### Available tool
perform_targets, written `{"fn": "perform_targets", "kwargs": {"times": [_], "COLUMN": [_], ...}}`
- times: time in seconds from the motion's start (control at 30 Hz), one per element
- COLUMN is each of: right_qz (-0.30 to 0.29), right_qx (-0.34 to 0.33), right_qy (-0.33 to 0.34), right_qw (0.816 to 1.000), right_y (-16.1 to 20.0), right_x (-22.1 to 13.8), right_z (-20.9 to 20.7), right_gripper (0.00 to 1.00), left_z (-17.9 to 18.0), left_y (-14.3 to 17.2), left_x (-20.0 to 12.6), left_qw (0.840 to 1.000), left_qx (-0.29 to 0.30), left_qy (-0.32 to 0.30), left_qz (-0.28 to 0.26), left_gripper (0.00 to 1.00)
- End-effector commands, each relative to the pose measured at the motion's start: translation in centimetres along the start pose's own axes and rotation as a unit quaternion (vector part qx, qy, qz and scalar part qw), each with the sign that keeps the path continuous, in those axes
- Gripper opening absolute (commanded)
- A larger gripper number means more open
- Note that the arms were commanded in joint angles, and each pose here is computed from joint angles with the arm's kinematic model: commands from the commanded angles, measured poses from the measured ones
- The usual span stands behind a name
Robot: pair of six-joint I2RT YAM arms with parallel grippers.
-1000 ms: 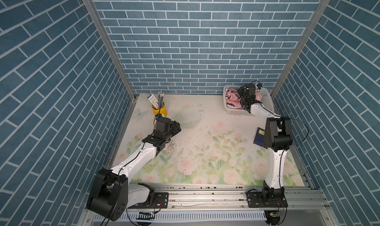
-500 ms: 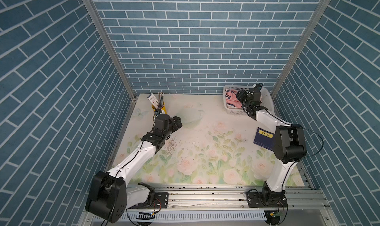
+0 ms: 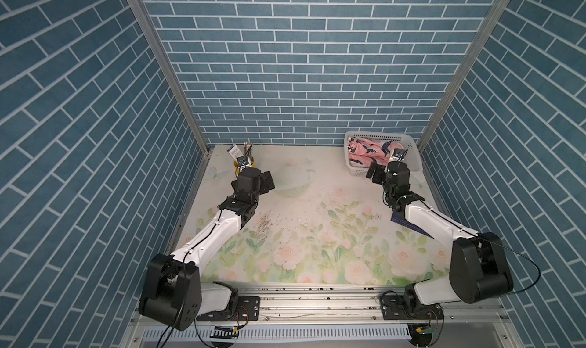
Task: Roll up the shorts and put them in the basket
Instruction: Reset both arms
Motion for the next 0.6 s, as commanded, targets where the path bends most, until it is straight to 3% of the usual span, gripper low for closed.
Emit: {"fn": "perform_targets", "kwargs": {"times": [0.0,0.17,0.37,0.5,0.57], "right_qz": [-0.074,-0.100,-0.157,-0.067,-0.064], "right_qx": [-0.082,-0.087,-0.112,-0.115,-0.133], "right_qy": [0.073,0.100,0.030,0.098,0.076], "right_qw": [0.991,0.986,0.981,0.986,0.986], "right_y": [0.2,2.5,2.2,3.5,4.4], "right_x": [-1.9,-2.4,-2.6,-0.7,-1.2], "right_z": [-3.8,-7.0,-5.6,-7.2,-7.1], "right_gripper": [1.00,1.00,1.00,0.99,1.00], "left_z": [4.9,8.0,9.2,8.6,8.4], "left_y": [0.7,4.5,6.8,7.5,6.9], "left_x": [1.3,2.9,3.1,3.1,2.4], "left_qw": [0.995,0.985,0.984,0.986,0.984], "left_qx": [0.049,0.076,0.062,0.069,0.071], "left_qy": [-0.091,-0.156,-0.156,-0.130,-0.118], "left_qz": [-0.010,-0.012,-0.057,-0.077,-0.112], "left_gripper": [1.00,1.00,1.00,0.99,0.99]}}
Point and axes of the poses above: each gripper's point midway between its finger pads, its own x axis out along the fingers, its own z axis along the line the jaws close on, y = z × x, the point moved 2 cm from there along -x, back along the fingers, and after that the axes turned 11 degrees about x, right-handed, at the moved point
